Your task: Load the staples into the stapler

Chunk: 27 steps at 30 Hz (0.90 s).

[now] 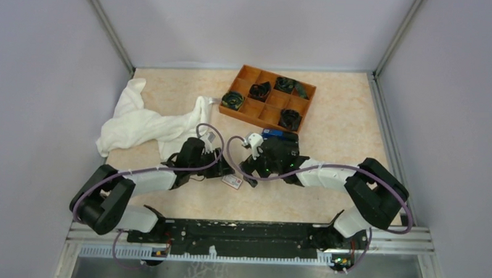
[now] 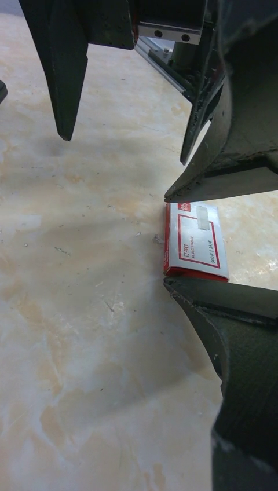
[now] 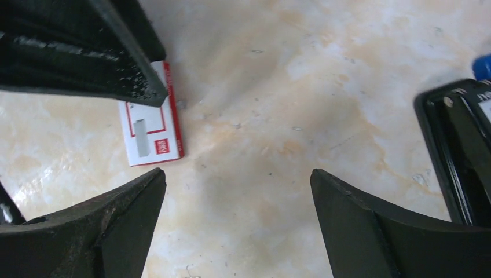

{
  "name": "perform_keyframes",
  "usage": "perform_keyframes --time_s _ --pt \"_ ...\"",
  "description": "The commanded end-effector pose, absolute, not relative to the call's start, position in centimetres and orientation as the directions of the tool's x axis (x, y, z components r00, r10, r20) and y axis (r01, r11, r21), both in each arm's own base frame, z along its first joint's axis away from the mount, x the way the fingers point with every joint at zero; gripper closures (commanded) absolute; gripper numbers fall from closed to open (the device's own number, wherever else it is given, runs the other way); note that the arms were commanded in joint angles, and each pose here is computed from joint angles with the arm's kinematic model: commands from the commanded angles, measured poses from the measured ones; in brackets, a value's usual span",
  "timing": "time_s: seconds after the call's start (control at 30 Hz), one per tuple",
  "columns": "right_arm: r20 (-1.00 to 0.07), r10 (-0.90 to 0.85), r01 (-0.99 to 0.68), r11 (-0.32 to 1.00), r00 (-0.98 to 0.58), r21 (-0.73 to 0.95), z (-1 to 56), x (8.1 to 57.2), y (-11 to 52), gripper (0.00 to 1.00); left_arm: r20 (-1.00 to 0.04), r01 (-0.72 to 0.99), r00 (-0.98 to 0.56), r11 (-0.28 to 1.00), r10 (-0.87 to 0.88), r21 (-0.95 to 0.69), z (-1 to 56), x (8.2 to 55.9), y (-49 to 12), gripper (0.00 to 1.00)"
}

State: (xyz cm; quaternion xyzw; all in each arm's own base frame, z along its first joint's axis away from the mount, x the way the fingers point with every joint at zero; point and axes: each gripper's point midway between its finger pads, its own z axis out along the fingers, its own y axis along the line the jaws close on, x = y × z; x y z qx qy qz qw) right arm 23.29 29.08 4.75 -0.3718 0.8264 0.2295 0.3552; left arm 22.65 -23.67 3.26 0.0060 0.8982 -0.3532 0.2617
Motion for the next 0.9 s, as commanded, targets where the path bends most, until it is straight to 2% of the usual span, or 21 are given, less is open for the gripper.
perform_keyframes --time_s 0.0,0.27,0.63,0.87 --pt "-0.813 -0.488 -0.873 0.485 -0.319 0.051 7.1 22.8 31.4 0.04 -0.414 0.134 -0.889 0.755 -0.194 -0.642 1.9 20.7 -22.9 0.42" --pt "-0.818 -0.552 -0.929 0.365 -0.162 -0.062 7.0 21.1 34.4 0.06 -0.437 0.077 -0.86 0.78 -0.263 -0.621 2.4 20.9 -20.5 0.4" --pt "-0.758 -0.634 -0.936 0.341 -0.155 -0.094 5.1 20.6 36.3 0.23 -0.382 0.032 -0.867 0.729 -0.32 -0.683 2.2 20.8 -19.6 0.45" --pt "-0.713 -0.686 -0.944 0.313 -0.146 -0.108 3.3 20.0 36.3 0.24 -0.347 0.017 -0.877 0.699 -0.334 -0.715 2.0 20.7 -19.7 0.48"
